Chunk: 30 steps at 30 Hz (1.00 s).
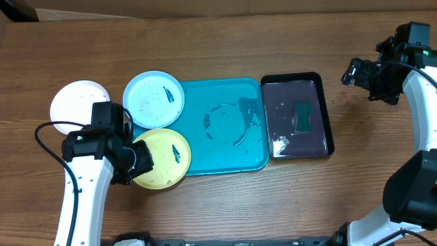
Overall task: Clean dirty plates on tray and stack at the side
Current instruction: 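Grip the yellow plate rim with the left gripper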
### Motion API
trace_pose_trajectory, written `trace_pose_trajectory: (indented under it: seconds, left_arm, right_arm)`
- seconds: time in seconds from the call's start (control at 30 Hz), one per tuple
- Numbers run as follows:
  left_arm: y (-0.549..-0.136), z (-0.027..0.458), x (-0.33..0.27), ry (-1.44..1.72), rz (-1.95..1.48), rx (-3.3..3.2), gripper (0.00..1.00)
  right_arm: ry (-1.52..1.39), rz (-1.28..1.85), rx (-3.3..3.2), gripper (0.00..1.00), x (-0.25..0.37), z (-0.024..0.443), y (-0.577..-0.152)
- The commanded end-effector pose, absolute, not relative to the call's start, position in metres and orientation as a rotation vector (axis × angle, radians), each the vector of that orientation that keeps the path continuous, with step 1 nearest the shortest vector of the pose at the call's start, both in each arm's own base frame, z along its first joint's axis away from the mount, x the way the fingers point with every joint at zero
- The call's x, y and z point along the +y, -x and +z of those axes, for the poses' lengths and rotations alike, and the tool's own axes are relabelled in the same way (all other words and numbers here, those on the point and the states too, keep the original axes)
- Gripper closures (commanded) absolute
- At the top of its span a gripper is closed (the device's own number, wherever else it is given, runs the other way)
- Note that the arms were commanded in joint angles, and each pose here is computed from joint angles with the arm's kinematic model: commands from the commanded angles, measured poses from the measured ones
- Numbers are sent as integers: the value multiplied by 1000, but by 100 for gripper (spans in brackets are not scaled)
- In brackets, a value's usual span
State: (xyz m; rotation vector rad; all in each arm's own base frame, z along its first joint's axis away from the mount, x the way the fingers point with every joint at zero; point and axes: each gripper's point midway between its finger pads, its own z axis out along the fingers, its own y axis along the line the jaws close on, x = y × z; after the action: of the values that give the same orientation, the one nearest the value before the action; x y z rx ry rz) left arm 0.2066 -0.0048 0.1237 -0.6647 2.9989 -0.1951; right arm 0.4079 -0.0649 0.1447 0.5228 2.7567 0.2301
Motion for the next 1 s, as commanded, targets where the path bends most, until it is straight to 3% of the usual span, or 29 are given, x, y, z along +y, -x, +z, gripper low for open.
trace_pose_trajectory:
  seconds: [0.0,0.13,0.33,0.8,0.87,0.93,0.97]
  left_arm:
    - [-209,118,-6,696,-220,3001,64]
    - [-211,118,-11,694,-265,3000,56]
    - [-211,122,-29,693,-426,3004,59]
    - [-226,120,-13,682,-301,2939,54]
    - [-226,118,-1,687,-196,2933,52]
    - [-224,117,19,704,-25,2917,39]
    - [-224,117,25,725,33,2907,39]
  right_arm:
    - [-524,230,2744,0,-67,148,-410]
    - [-524,230,2744,0,-67,148,-410]
    - [-524,230,2744,0,-67,148,-410]
    - [-524,230,2744,0,-67,148,-410]
    - [-524,230,2744,0,-67,148,-410]
    - [-524,230,2744,0,-67,148,-410]
    - [-524,230,2744,0,-67,148,-410]
